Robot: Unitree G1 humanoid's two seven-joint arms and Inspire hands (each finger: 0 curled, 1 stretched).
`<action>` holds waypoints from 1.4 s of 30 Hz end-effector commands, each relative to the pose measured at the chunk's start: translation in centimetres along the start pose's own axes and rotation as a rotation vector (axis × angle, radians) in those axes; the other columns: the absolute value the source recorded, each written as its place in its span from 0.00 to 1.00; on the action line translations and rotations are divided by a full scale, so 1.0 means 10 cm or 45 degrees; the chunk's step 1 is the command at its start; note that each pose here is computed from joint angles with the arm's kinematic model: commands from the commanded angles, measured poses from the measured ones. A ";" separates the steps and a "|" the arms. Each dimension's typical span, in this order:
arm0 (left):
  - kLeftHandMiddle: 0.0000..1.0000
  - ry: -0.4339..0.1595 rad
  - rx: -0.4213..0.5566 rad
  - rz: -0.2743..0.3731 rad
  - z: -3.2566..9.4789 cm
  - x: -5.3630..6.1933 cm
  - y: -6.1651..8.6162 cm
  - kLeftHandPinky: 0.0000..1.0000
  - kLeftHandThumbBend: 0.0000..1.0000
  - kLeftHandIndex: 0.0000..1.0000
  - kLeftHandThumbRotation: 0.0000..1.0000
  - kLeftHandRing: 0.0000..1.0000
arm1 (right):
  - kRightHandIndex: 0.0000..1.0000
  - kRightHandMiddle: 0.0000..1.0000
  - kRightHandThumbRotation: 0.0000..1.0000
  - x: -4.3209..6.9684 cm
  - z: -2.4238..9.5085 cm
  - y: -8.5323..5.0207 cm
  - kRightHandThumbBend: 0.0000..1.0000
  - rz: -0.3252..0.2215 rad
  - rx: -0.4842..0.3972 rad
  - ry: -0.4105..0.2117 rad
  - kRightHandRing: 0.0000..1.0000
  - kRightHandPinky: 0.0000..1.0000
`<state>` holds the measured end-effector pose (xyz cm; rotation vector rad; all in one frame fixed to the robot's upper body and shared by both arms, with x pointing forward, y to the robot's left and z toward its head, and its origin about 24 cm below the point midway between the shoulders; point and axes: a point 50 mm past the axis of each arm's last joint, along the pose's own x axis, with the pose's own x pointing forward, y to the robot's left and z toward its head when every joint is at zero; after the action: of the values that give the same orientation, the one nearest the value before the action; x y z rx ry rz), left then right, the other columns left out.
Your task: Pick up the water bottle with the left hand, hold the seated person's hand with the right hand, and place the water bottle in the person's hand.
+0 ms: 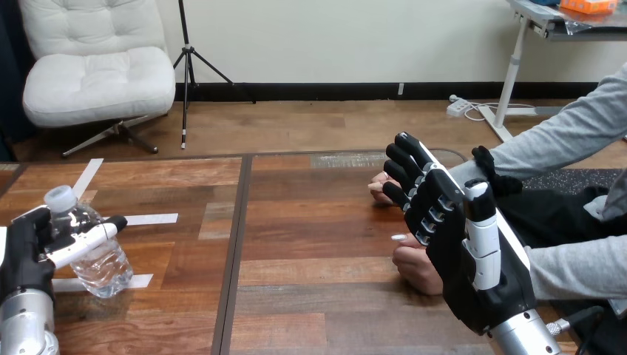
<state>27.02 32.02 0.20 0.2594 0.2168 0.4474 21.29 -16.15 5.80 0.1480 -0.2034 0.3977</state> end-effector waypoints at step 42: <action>0.43 -0.650 -0.054 -0.122 0.88 -0.20 -0.07 0.36 0.79 0.42 0.00 0.39 | 0.97 0.98 1.00 0.11 0.08 -0.01 0.81 0.010 -0.024 -0.057 1.00 1.00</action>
<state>26.49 30.19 4.14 0.2991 -0.0499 0.3350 21.31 -16.16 5.73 0.1445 -0.1957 0.3935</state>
